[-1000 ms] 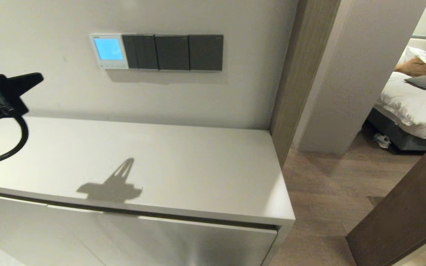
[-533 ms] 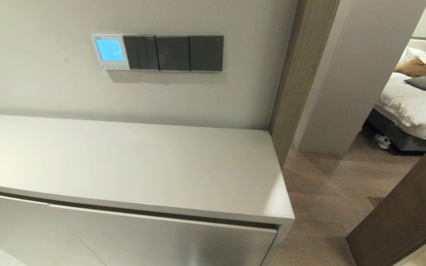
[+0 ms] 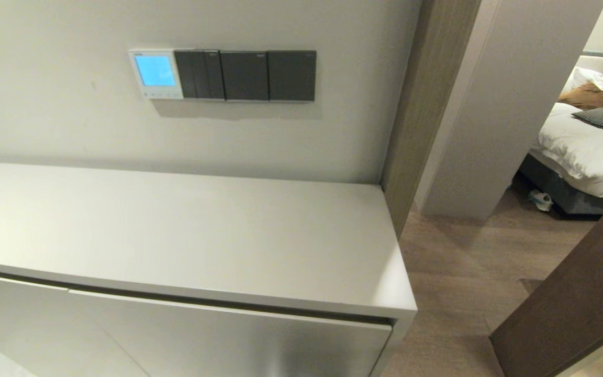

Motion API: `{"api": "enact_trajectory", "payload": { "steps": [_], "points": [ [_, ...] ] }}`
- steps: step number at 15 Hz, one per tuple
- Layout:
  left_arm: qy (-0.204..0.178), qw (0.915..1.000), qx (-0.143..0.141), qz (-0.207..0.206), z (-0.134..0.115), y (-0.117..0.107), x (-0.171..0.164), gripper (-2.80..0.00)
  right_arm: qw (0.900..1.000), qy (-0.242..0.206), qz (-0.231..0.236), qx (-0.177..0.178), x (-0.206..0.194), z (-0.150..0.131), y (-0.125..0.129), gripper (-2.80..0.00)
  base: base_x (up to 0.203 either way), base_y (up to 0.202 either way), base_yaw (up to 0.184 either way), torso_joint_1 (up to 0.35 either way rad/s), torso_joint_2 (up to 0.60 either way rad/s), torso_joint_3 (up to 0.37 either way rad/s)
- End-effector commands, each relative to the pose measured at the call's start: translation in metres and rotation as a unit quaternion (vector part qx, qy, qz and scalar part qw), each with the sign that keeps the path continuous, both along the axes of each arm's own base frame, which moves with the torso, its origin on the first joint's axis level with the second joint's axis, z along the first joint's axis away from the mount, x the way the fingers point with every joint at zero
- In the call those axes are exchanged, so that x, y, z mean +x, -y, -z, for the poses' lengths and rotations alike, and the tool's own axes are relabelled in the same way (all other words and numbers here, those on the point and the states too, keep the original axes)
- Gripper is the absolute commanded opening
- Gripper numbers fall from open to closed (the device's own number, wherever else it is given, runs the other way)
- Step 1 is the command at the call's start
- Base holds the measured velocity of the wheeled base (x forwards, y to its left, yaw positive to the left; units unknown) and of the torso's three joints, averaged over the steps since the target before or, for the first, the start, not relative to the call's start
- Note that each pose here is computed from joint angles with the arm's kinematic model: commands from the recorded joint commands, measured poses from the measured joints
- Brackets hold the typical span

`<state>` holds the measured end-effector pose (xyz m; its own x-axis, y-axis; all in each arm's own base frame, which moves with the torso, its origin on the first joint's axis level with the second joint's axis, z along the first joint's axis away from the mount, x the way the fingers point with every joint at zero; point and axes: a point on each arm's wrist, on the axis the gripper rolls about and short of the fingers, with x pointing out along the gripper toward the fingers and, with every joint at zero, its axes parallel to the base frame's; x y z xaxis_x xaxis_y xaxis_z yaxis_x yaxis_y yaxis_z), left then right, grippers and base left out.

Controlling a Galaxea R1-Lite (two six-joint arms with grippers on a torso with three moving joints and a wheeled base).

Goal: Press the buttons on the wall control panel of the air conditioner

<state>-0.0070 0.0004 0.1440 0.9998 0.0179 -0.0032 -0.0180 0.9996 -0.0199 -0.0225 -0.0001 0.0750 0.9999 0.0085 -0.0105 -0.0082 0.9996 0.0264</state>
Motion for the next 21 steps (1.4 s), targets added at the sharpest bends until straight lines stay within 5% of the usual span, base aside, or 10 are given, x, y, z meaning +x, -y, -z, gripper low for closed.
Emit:
{"api": "enact_trajectory", "payload": {
  "steps": [1,10,21],
  "points": [
    [0.006,0.9998,0.009,-0.015,0.015,-0.001,-0.006,-2.8,1.0,-0.001,0.0,0.0,0.0,0.0,0.0,-2.8,0.0,0.0,0.0,0.0,0.0,0.0],
    [-0.027,0.9983,0.049,-0.019,0.055,-0.001,-0.005,-2.8,1.0,-0.002,0.0,0.0,0.0,0.0,0.0,-2.8,0.0,0.0,0.0,0.0,0.0,0.0],
    [-0.007,0.998,0.062,0.004,0.063,0.0,-0.018,-2.8,1.0,-0.002,0.0,0.0,0.0,0.0,0.0,-2.8,0.0,0.0,0.0,0.0,0.0,0.0]
  ]
}}
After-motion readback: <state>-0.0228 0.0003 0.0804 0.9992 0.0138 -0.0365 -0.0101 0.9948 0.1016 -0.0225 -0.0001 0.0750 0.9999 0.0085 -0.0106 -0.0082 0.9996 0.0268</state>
